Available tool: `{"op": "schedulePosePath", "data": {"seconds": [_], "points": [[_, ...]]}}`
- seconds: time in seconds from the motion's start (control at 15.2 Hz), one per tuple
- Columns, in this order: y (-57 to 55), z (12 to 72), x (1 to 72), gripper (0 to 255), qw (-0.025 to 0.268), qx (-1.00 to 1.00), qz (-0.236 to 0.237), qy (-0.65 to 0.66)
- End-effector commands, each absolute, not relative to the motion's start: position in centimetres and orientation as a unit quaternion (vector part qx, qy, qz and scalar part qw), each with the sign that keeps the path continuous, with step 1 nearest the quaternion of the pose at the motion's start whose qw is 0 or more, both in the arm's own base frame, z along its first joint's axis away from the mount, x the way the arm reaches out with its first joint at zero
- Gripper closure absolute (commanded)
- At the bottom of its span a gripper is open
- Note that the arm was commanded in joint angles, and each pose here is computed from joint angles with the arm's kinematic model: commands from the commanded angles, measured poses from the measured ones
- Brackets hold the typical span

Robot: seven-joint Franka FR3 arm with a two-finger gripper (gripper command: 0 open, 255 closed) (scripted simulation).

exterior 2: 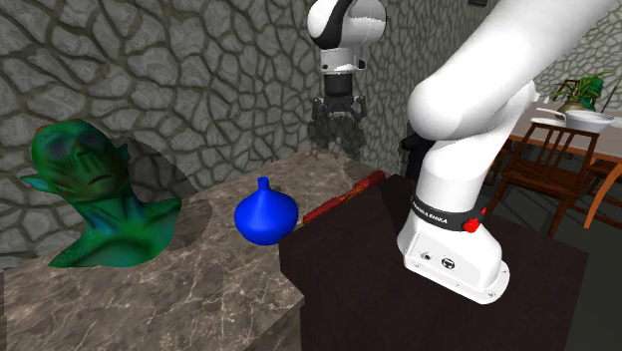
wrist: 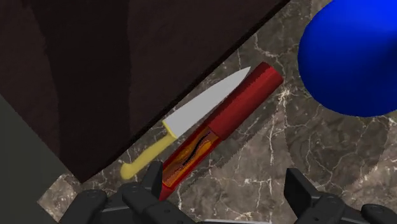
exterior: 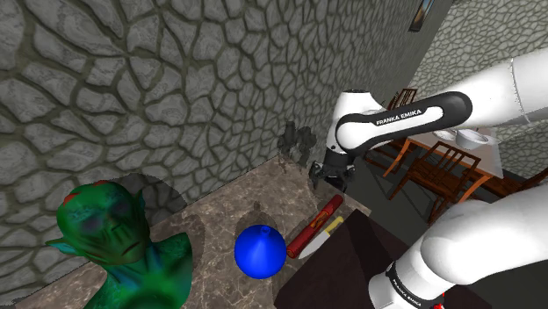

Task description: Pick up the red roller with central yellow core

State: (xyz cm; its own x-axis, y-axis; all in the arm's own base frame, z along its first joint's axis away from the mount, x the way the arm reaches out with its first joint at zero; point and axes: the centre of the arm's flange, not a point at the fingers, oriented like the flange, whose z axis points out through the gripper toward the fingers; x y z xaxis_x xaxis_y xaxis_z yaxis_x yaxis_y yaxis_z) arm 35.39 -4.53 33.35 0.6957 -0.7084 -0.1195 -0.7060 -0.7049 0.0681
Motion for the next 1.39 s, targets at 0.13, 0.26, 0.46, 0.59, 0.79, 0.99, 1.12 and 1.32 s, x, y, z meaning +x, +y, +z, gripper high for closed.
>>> {"op": "schedulePosePath", "data": {"seconds": [0.13,0.26,0.46,0.59,0.79,0.99,1.12,1.32], "points": [[-6.0,28.3,35.9,0,0.017,0.891,-0.066,-0.450],[-6.7,25.8,36.1,0,0.021,0.874,-0.066,-0.481],[-7.9,22.1,36.3,0,0.027,0.847,-0.065,-0.527],[-8.8,19.6,36.4,0,0.031,0.828,-0.064,-0.556],[-10.2,15.9,36.3,0,0.037,0.797,-0.063,-0.600],[-11.6,12.2,36.1,0,0.043,0.764,-0.061,-0.641],[-11.8,11.1,36.1,0,0.044,0.758,-0.061,-0.648],[-11.8,9.5,36.1,0,0.044,0.758,-0.061,-0.648]]}}
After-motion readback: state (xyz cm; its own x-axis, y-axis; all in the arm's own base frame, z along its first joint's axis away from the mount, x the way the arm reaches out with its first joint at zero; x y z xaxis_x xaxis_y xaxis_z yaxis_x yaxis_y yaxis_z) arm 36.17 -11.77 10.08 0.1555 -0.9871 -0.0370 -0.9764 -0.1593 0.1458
